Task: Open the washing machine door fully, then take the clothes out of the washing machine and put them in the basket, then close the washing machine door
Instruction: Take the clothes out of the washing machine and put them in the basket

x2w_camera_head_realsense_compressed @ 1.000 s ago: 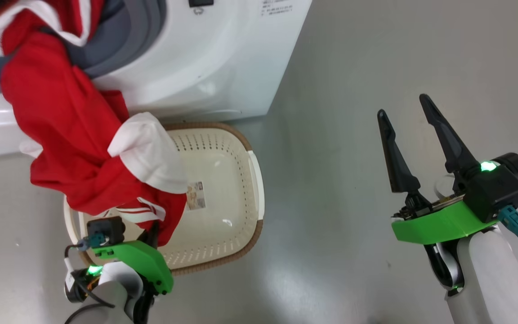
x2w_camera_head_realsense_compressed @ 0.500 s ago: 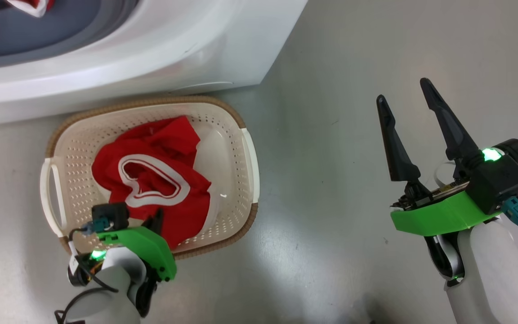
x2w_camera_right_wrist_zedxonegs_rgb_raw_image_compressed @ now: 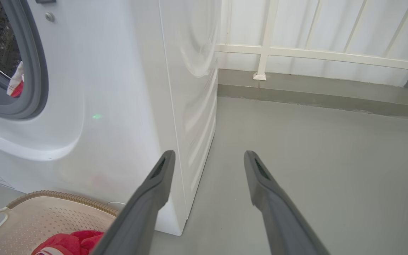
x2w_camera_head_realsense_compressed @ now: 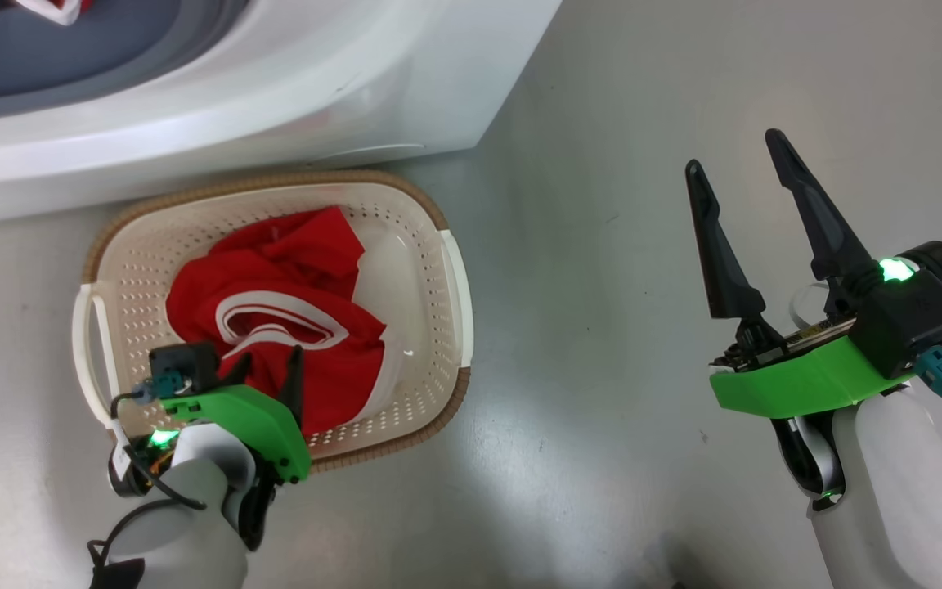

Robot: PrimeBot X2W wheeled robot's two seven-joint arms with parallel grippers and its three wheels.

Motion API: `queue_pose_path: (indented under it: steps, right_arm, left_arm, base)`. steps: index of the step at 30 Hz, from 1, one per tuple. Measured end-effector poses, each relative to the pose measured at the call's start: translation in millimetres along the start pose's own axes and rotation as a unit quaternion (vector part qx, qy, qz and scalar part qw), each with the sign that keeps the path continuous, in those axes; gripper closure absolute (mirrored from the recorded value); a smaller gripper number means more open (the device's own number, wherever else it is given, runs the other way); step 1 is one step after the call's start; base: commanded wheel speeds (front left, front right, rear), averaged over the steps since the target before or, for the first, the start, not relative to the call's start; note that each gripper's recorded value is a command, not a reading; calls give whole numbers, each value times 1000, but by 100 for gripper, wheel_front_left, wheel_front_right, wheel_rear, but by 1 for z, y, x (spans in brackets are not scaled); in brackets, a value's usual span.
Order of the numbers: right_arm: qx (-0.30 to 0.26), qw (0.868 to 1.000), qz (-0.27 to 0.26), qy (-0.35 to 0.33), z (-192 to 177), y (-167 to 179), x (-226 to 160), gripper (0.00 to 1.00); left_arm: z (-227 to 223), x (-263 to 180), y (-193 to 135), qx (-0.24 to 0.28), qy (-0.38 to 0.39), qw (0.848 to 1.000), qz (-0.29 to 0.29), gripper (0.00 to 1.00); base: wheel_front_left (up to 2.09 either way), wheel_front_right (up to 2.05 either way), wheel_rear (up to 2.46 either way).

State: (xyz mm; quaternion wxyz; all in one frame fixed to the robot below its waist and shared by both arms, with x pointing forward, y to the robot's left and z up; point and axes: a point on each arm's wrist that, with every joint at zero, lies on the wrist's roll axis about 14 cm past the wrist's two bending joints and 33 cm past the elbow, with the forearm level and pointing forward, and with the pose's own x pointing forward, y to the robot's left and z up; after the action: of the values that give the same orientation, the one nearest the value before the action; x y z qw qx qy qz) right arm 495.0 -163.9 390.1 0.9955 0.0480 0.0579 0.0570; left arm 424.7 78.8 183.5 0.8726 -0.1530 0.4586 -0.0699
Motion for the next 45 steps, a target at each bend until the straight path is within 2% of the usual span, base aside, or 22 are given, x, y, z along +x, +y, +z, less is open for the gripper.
queue_pose_path:
  steps: [5,11,23,32,45]
  right_arm:
    - [1,1000,1,-5,5,1,-1,0]
    - [2,1000,5,-18,17,5,-1,0]
    - [5,999,16,-47,48,18,-13,0]
    - [2,997,19,-77,78,23,-26,0]
    - [-3,996,9,-90,96,22,-65,0]
  left_arm:
    - [11,-4,3,4,-13,1000,4,0]
    - [49,-13,-1,2,-73,997,-2,0]
    - [109,-65,-9,-5,-201,979,-16,0]
    - [142,-114,-11,-13,-288,958,-14,0]
    - [170,-198,-18,17,-401,916,-9,0]
  base:
    - [0,0,0]
    - [0,0,0]
    - [0,0,0]
    - [0,0,0]
    - [0,0,0]
